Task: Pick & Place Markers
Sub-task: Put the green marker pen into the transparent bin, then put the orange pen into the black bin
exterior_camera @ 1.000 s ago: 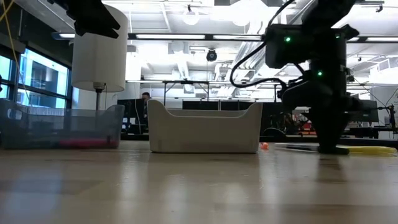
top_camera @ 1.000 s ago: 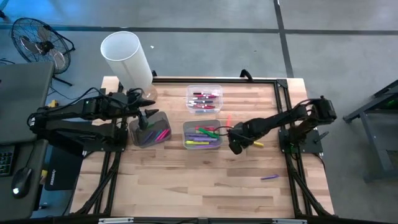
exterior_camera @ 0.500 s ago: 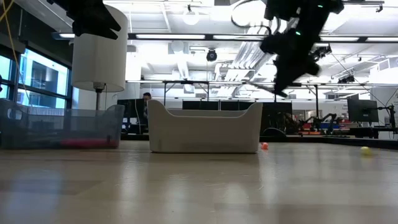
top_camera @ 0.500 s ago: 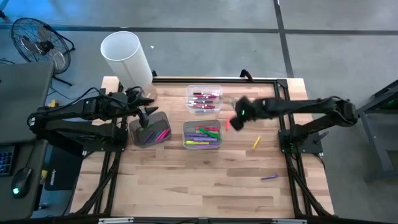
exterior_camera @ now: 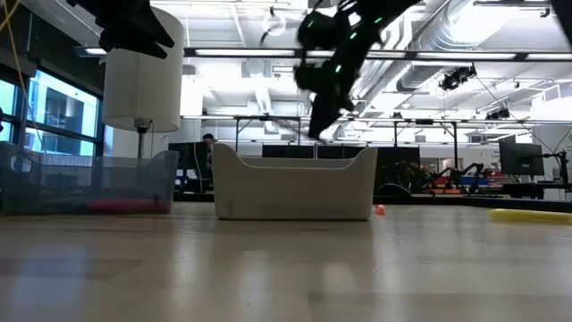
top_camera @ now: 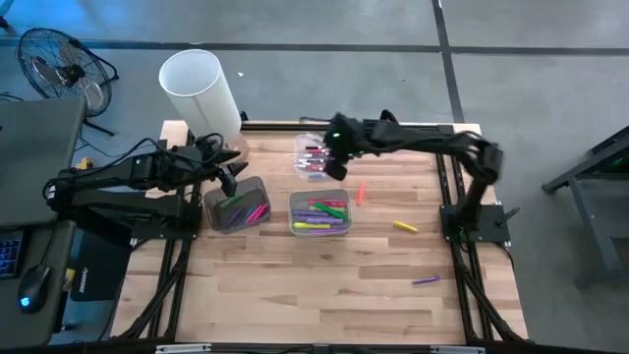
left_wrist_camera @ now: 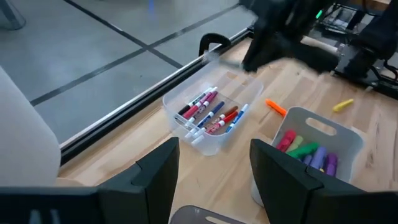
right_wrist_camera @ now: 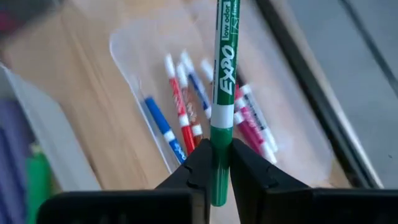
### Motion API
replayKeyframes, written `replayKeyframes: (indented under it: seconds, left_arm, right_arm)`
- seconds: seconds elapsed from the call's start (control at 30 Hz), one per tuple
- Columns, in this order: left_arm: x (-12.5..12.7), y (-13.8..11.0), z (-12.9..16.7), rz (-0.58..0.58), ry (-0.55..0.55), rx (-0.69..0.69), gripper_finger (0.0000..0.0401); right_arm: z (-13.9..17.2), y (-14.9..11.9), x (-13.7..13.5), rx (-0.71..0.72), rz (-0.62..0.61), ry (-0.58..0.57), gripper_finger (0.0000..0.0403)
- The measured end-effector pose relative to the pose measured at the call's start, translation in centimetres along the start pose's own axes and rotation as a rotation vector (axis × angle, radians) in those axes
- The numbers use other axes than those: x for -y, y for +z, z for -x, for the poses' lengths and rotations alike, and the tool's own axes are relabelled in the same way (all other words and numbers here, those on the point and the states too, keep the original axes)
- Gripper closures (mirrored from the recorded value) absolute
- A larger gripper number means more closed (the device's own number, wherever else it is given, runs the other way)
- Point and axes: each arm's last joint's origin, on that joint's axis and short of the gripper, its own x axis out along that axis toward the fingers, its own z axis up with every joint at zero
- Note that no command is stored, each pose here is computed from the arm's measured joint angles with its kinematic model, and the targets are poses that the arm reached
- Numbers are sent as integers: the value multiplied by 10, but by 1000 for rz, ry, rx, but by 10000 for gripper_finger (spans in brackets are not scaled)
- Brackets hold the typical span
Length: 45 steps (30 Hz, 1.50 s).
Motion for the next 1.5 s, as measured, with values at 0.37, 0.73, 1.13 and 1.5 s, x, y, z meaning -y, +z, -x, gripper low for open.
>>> replayKeyframes:
  seconds: [0.37, 0.73, 1.13, 1.5]
  left_arm:
    - [0, -2, 0, 12, -19, -26, 209]
    - [0, -6, 0, -76, -68, -80, 209]
    - [-1, -13, 1, -195, -97, -149, 209]
    - [-2, -15, 1, -251, -93, -175, 209]
  right_arm:
    - [-24, 5, 1, -230, -10, -20, 273]
    - [18, -2, -15, -266, -351, -106, 263]
    - [21, -53, -75, -362, -563, -363, 263]
    - [-14, -105, -72, -213, -959, -310, 263]
